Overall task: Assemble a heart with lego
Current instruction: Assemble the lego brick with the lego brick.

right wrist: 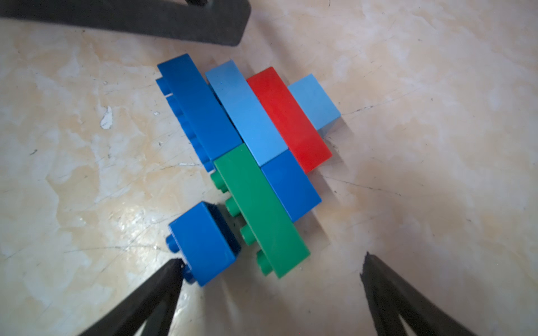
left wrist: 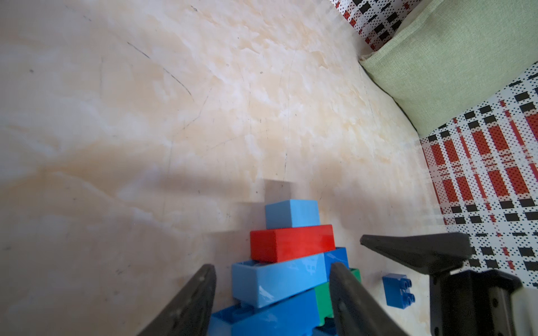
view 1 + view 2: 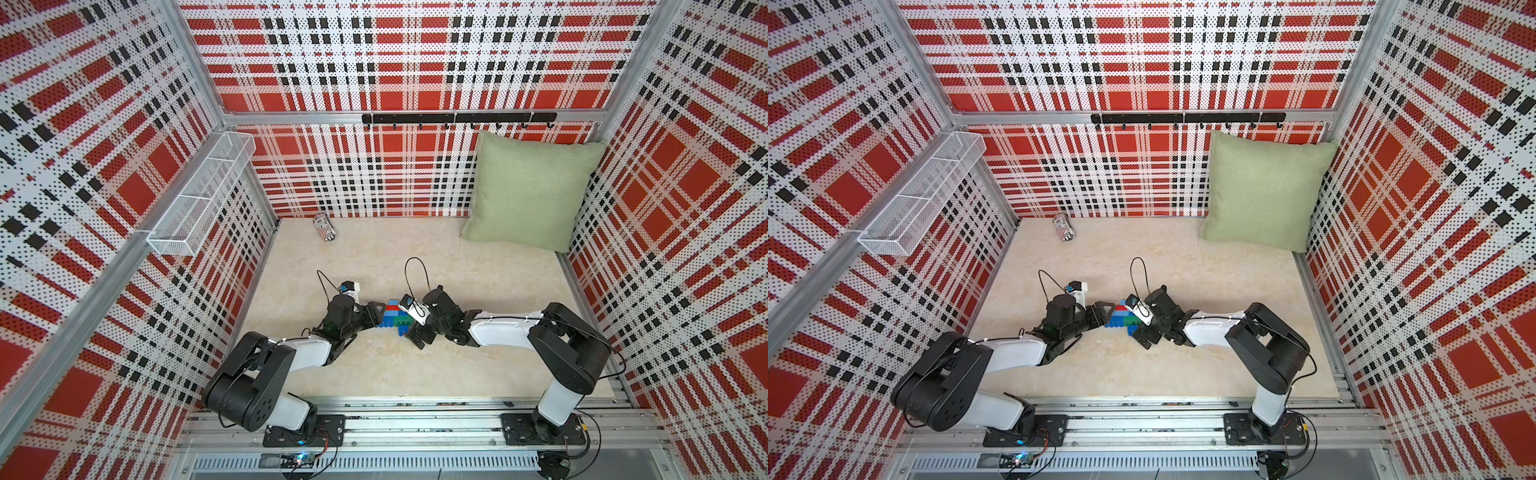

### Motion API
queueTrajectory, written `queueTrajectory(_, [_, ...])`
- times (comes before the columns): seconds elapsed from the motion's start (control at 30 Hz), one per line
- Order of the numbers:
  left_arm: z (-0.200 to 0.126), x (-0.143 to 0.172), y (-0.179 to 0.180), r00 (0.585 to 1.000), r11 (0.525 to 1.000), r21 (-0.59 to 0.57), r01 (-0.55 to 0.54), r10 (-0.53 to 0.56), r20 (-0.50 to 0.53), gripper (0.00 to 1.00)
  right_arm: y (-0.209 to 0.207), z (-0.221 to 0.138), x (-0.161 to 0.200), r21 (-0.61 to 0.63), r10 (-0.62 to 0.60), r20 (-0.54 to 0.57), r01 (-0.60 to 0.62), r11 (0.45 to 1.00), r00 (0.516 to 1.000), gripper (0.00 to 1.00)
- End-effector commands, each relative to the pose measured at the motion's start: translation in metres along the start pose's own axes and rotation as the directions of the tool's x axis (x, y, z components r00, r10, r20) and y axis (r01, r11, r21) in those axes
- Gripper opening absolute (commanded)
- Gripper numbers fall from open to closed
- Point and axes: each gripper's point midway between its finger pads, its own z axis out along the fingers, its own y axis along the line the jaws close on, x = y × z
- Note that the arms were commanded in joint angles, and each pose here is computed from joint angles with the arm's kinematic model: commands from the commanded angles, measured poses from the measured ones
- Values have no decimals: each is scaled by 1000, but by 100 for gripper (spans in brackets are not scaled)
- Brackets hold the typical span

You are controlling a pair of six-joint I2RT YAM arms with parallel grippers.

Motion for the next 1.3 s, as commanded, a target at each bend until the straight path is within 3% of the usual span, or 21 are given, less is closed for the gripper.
queueTrajectory(0.0, [-2, -5, 0, 1000, 1000, 1, -14, 14, 15, 67, 2, 8, -7, -9, -37, 14, 37, 999, 999, 100])
queueTrajectory(0.3, [-1, -13, 6, 999, 1000, -20, -8, 9, 33, 67, 0, 11, -9, -7, -72, 23, 72, 997, 997, 100])
queueTrajectory(0.87, [-6, -21, 7, 998, 999, -40, -20, 22, 54, 66, -22, -4, -1, 42, -25, 31, 23, 999, 999, 98])
queueTrajectory(1.27, [-4, -15, 5, 999, 998, -42, -41, 41, 20, 67, -7, -7, -7, -41, -77, 38, 79, 996, 996, 99])
